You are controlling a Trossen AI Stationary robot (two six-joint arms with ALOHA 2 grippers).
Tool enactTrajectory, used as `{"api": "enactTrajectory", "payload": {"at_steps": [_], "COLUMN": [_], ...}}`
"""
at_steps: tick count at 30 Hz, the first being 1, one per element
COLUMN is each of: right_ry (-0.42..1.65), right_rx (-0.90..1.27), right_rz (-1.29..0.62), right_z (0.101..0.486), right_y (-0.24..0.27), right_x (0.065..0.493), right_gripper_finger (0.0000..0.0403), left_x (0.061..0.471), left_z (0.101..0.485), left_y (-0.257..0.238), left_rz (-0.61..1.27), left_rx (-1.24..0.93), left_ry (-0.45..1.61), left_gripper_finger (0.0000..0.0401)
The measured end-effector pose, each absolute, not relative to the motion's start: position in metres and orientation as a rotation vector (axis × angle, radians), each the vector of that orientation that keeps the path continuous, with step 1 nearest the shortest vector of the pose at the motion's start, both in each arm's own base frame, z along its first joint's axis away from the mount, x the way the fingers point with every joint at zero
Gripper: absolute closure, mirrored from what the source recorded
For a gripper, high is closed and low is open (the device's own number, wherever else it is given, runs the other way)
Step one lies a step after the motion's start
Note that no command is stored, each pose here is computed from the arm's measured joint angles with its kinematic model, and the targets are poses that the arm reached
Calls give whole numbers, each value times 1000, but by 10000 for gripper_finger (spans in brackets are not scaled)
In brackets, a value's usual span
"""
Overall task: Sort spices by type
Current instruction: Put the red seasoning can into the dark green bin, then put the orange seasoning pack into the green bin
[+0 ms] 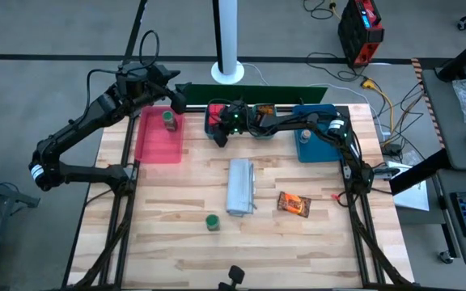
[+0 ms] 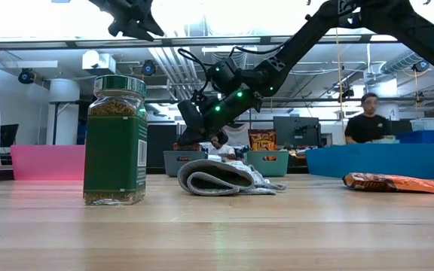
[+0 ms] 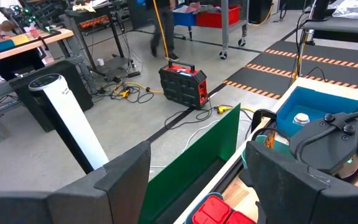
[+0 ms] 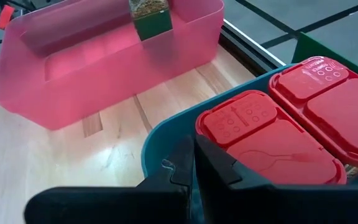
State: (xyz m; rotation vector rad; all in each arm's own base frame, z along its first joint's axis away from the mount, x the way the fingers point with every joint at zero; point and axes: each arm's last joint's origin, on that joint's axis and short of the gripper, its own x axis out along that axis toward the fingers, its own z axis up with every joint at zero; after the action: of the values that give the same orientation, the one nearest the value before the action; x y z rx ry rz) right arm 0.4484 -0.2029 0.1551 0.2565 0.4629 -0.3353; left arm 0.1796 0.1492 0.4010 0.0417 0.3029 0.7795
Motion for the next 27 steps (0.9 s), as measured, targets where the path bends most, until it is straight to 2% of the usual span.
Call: {"api": "enactTrajectory", "payload": {"at_steps": [5,10,13,17,27], "right_ry": [464,454,453,559,830], "right_rx": [268,308,375,480,797], "right_rz": [-334,-220,-154,-176,-341], "right_z": [155,166,191,226,312], "right_y": [-203,-197,-191,-180,-138], "right_x": [448,447,441,419,331], "right_gripper_finger": [394,394,394,394,394], "left_x": [180,179,179,179,182], "left_z": [401,400,400,398,388], "left_y": [149,149,149,148,137], "left_rz": [779,778,777,756,389], "left_rx": [42,39,38,22,-78], "left_ry": [303,313,316,328,382], "left_gripper_finger": [154,154,154,154,154]}}
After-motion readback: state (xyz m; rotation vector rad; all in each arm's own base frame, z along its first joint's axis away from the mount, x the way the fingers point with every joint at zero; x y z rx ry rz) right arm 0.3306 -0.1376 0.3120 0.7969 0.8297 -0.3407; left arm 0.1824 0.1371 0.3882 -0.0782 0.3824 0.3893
